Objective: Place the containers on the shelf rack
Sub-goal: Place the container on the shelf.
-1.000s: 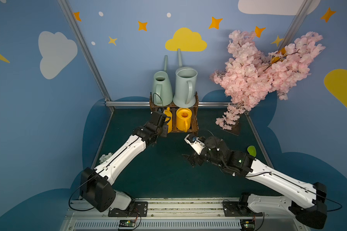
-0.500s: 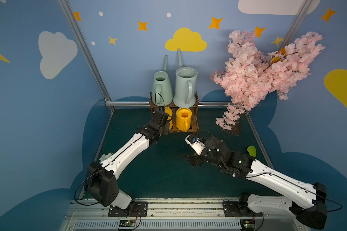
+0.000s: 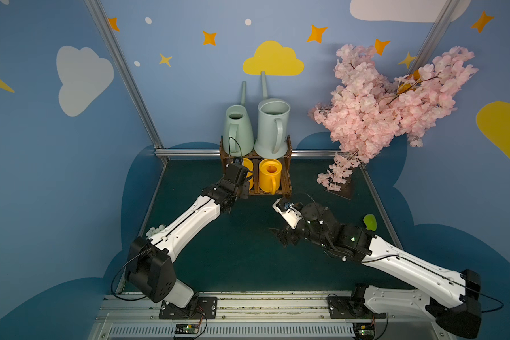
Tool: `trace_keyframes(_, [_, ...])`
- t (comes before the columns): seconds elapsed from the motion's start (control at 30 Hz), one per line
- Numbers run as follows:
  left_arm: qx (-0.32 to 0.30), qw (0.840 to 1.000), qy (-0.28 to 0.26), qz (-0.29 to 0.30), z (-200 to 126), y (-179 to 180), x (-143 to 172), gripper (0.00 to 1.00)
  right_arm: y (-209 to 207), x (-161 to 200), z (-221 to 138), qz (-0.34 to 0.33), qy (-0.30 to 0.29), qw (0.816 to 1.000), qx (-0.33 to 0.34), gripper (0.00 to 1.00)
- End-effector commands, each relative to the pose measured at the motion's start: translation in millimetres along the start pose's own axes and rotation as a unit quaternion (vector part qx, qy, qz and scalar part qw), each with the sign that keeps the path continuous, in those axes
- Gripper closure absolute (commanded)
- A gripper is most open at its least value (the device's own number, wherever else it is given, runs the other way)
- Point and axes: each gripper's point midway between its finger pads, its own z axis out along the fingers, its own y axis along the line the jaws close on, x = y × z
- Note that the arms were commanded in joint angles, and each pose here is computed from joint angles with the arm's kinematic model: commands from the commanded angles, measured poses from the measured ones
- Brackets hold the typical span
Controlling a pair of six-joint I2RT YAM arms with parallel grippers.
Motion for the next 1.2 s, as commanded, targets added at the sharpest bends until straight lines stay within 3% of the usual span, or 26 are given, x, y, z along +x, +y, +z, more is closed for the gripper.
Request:
trace_keyframes(0.0, [0.015,0.999,0.037,-0.009,4,-5,18,0.70,0,-4,-5,0.007,-0.016,1.000,0.003,0.02])
trace_keyframes(0.37, [0.045,0.997,0.053,-0.020,-4,-16,19,0.63,-3,-3,-5,0.012,-0.017,1.000,0.009,0.02])
trace_keyframes(0.63, [0.081,0.996,0.048,0.005,-49,-7,26,0.46,-18,-6,-6,0.021,-0.023,0.999,0.037,0.02])
trace_keyframes(0.83, [0.070,0.996,0.040,0.026,-64,31,54,0.28,-56,1,-10,0.057,-0.022,0.994,0.090,0.02])
trace_keyframes(1.0, [0.045,0.998,0.002,0.051,-51,67,77,0.15,-117,28,-23,0.120,-0.030,0.976,0.178,0.02])
trace_keyframes(1.17, [0.038,0.993,-0.056,0.097,-14,79,100,0.00,-189,86,-48,0.207,-0.034,0.932,0.296,0.02])
